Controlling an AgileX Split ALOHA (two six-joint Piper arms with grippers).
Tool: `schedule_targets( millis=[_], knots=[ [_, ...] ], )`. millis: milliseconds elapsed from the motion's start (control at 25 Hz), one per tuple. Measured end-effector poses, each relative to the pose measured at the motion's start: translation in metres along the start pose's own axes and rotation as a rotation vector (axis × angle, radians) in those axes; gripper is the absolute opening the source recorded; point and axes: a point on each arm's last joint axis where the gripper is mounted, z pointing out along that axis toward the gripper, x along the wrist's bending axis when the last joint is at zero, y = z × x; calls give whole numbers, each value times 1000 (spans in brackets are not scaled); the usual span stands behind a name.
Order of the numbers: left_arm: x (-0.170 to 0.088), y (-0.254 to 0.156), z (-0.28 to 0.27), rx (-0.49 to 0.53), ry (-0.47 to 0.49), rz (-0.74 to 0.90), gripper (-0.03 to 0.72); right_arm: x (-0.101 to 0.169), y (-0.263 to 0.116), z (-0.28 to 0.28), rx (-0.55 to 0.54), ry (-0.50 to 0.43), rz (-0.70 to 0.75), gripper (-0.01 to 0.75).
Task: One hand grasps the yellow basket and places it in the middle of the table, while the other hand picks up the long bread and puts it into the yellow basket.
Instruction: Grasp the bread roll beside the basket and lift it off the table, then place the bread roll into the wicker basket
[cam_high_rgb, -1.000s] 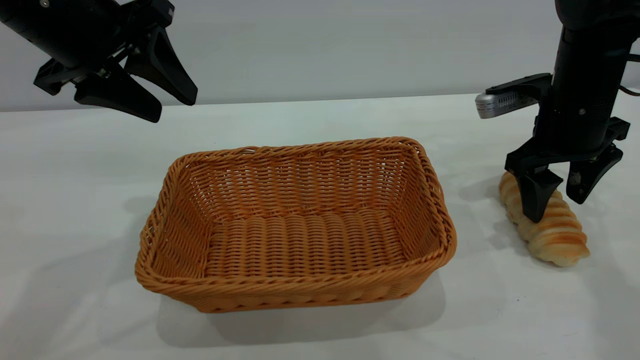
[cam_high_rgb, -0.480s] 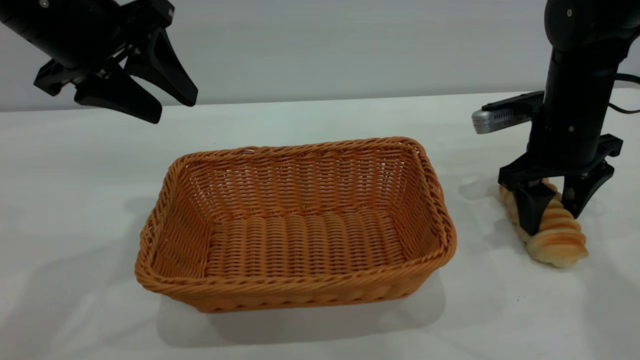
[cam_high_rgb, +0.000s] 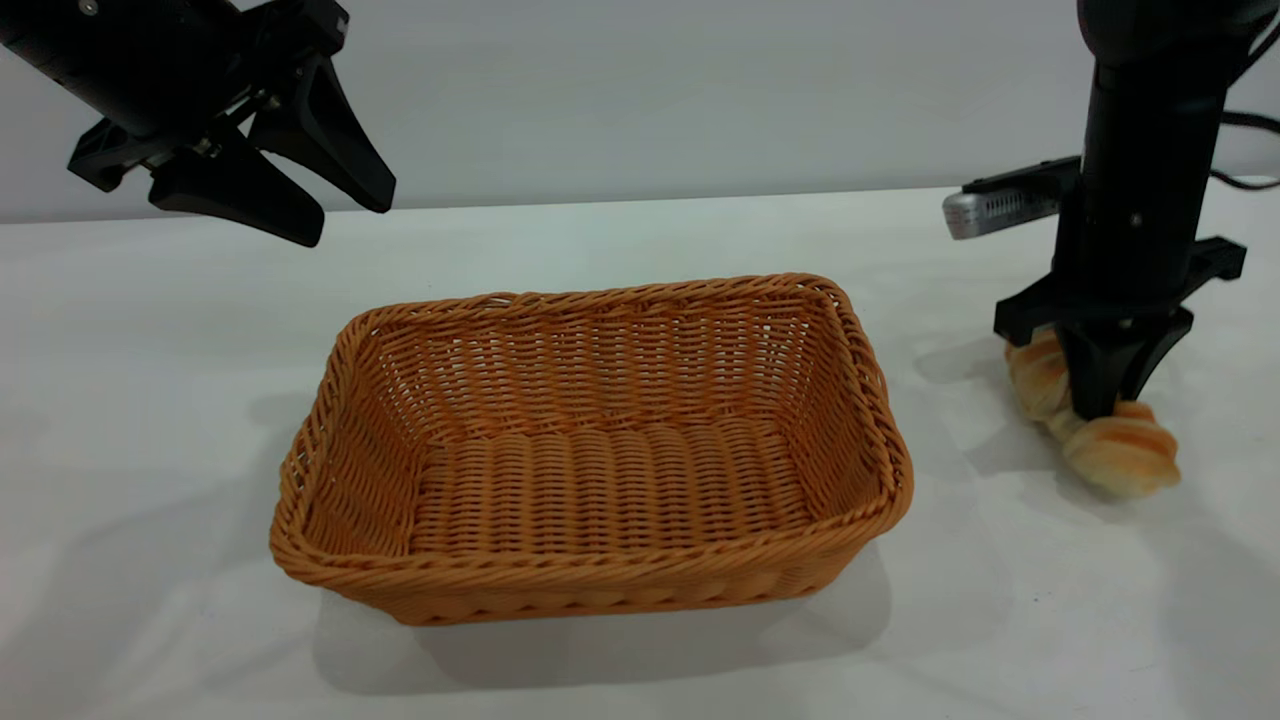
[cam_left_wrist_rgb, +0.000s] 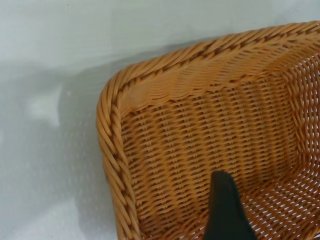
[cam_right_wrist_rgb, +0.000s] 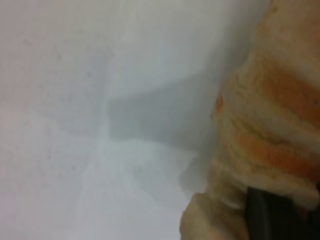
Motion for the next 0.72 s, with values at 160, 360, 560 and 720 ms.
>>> schedule_targets(
  millis=[160,360,560,720],
  knots=[
    [0,0,0,0,0,0,505,-2,4,-21,25,-4,-6,73],
    [0,0,0,0,0,0,505,-1,7,-73,-37,32,-15,73],
    [0,0,0,0,0,0,505,17,4,-121,-123,201,-28,73],
    [0,0,0,-2,0,1,505,52,4,-132,-146,319,-107,72]
  ],
)
